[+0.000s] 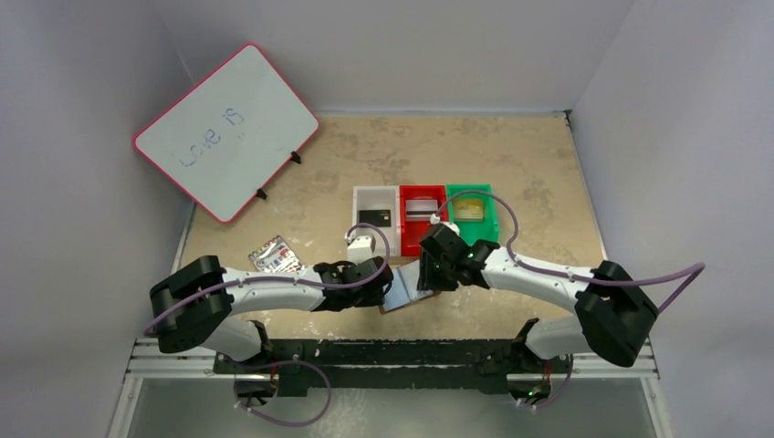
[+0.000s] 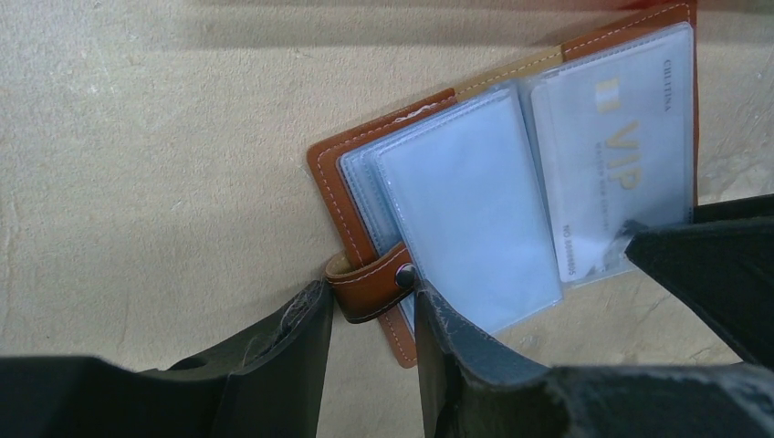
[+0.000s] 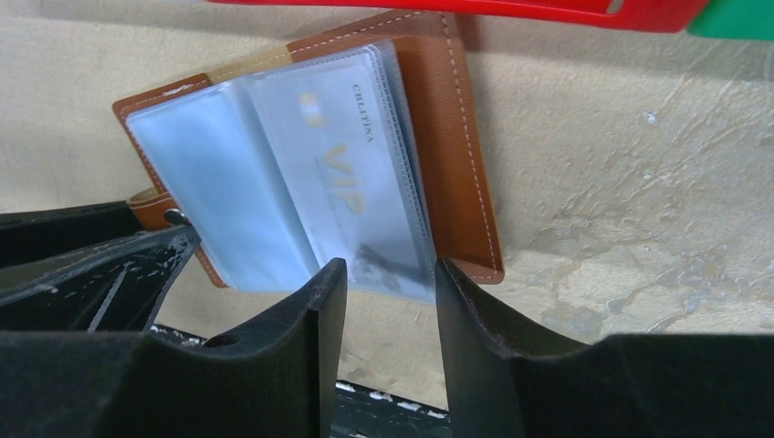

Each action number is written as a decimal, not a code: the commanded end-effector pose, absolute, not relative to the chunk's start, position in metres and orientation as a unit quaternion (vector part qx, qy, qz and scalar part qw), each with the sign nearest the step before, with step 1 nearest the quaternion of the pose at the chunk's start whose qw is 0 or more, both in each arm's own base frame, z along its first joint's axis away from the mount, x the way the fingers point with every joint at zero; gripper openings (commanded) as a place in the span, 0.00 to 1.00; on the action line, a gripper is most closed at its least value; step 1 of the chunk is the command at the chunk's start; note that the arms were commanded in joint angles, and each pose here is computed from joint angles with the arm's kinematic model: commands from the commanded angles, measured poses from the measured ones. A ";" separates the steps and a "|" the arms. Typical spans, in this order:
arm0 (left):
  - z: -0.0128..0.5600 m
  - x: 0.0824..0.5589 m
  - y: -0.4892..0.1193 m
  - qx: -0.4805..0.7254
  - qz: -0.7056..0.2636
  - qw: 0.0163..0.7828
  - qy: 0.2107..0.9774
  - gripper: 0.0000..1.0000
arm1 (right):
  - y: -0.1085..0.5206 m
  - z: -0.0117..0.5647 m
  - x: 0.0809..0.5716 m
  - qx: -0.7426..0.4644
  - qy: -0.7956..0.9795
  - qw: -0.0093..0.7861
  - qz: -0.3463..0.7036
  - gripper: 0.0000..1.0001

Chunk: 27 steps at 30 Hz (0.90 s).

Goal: Take the credit cards out of the card holder

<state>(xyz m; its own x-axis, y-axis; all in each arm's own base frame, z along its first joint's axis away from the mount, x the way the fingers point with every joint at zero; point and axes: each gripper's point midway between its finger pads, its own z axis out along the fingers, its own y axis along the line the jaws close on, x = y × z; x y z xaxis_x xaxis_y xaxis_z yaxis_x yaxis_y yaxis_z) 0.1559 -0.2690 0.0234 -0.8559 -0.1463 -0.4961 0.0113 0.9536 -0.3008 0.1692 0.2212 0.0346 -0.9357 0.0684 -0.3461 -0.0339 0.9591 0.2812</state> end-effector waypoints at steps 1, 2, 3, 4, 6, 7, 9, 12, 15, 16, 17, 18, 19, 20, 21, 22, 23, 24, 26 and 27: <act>0.038 0.161 -0.287 -0.031 -0.178 0.276 0.944 0.37 | 0.237 0.055 0.180 -0.012 0.966 0.203 0.157 0.44; 0.038 0.161 -0.287 -0.032 -0.179 0.276 0.944 0.37 | 0.236 0.055 0.181 -0.013 0.967 0.204 0.153 0.44; 0.038 0.161 -0.287 -0.033 -0.179 0.277 0.944 0.37 | 0.238 0.056 0.183 -0.014 0.967 0.206 0.151 0.45; 0.038 0.161 -0.288 -0.033 -0.179 0.276 0.944 0.37 | 0.238 0.055 0.184 -0.016 0.967 0.206 0.149 0.45; 0.038 0.161 -0.287 -0.032 -0.179 0.276 0.944 0.37 | 0.239 0.053 0.186 -0.020 0.969 0.204 0.140 0.45; 0.038 0.161 -0.287 -0.032 -0.179 0.276 0.944 0.37 | 0.239 0.051 0.187 -0.021 0.970 0.202 0.135 0.45; 0.038 0.161 -0.287 -0.031 -0.177 0.276 0.944 0.37 | 0.237 0.048 0.189 -0.022 0.972 0.202 0.120 0.45; 0.039 0.161 -0.286 -0.030 -0.177 0.277 0.944 0.37 | 0.229 0.042 0.193 -0.019 0.975 0.202 0.086 0.46; 0.038 0.161 -0.285 -0.030 -0.174 0.278 0.944 0.37 | 0.222 0.039 0.196 -0.018 0.977 0.205 0.057 0.48; 0.038 0.161 -0.284 -0.031 -0.173 0.278 0.944 0.37 | 0.220 0.039 0.198 -0.017 0.977 0.206 0.049 0.48; 0.038 0.161 -0.284 -0.030 -0.172 0.279 0.944 0.37 | 0.217 0.037 0.199 -0.017 0.978 0.205 0.038 0.49; 0.038 0.161 -0.283 -0.031 -0.172 0.279 0.944 0.37 | 0.217 0.037 0.200 -0.019 0.978 0.207 0.034 0.48; 0.038 0.161 -0.283 -0.030 -0.170 0.279 0.945 0.37 | 0.218 0.038 0.202 -0.024 0.977 0.208 0.034 0.44; 0.038 0.162 -0.282 -0.031 -0.169 0.280 0.944 0.37 | 0.220 0.038 0.203 -0.027 0.977 0.209 0.036 0.41; 0.038 0.162 -0.281 -0.030 -0.167 0.280 0.945 0.37 | 0.221 0.039 0.204 -0.029 0.977 0.210 0.037 0.35; 0.038 0.162 -0.281 -0.030 -0.165 0.281 0.945 0.37 | 0.224 0.040 0.205 -0.031 0.976 0.211 0.042 0.29; 0.039 0.163 -0.281 -0.031 -0.165 0.283 0.944 0.37 | 0.225 0.041 0.204 -0.032 0.976 0.211 0.047 0.26; 0.039 0.163 -0.280 -0.031 -0.164 0.283 0.944 0.37 | 0.226 0.041 0.203 -0.032 0.975 0.211 0.052 0.26; 0.040 0.164 -0.281 -0.030 -0.163 0.285 0.944 0.37 | 0.227 0.040 0.197 -0.029 0.976 0.207 0.063 0.21; 0.040 0.164 -0.280 -0.030 -0.162 0.286 0.944 0.37 | 0.227 0.039 0.193 -0.027 0.976 0.205 0.070 0.19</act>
